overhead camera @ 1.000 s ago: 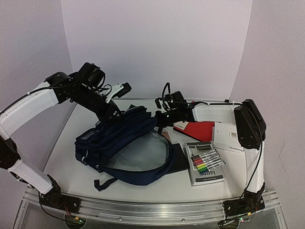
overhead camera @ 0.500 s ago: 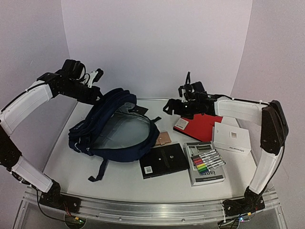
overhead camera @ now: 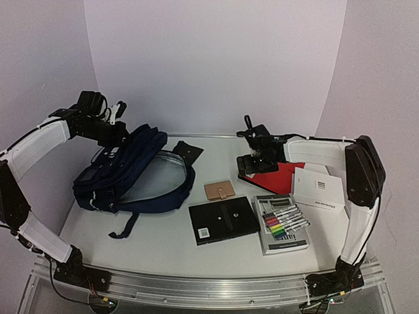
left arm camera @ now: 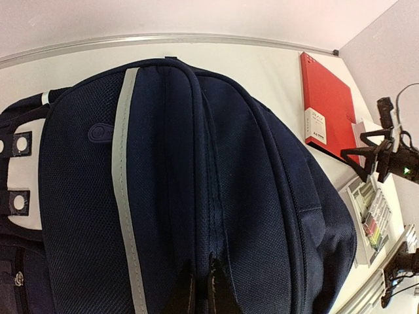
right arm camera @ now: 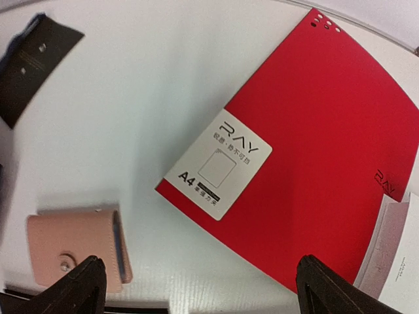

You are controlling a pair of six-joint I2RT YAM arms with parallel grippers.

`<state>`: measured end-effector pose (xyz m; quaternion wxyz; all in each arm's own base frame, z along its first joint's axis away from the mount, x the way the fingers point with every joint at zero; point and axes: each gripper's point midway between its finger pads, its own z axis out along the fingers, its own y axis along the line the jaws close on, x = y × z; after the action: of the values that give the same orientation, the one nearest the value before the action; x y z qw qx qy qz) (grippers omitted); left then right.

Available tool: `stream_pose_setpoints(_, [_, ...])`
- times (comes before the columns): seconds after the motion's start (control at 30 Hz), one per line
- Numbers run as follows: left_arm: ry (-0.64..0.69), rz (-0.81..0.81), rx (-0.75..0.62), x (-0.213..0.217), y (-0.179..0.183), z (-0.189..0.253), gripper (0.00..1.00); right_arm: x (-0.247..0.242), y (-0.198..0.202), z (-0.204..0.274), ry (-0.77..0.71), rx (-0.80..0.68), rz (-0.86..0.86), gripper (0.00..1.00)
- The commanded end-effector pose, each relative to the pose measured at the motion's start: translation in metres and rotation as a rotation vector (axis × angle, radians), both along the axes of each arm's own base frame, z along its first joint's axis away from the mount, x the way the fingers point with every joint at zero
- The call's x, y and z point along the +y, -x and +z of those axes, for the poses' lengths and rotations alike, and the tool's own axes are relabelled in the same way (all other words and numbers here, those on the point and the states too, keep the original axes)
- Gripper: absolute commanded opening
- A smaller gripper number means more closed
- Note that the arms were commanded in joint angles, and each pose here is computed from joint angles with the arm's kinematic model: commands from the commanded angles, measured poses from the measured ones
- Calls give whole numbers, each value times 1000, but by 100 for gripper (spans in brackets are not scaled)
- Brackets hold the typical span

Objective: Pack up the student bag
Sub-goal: Pick up the files from the center of the board.

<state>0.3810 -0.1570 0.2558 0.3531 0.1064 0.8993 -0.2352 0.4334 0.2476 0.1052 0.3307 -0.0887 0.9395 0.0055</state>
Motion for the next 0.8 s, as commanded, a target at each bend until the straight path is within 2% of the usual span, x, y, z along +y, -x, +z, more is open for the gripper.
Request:
stream_pose_setpoints(0.0, [88,-58,-145,-14,-8,50,0,-9,-2,-5,233,-20,79,98])
stream_pose_setpoints(0.2, [111,-73,-164,-14,-4,65,0,-23,-6,-34,444,-2,105,88])
stream_pose_setpoints(0.5, [116,-71,-146,-13,-4,55,0,-20,-25,-35,567,-78,106,74])
stream_pose_setpoints(0.77, [125,-65,-160,-9,-5,59,0,2,-22,-48,573,-81,189,68])
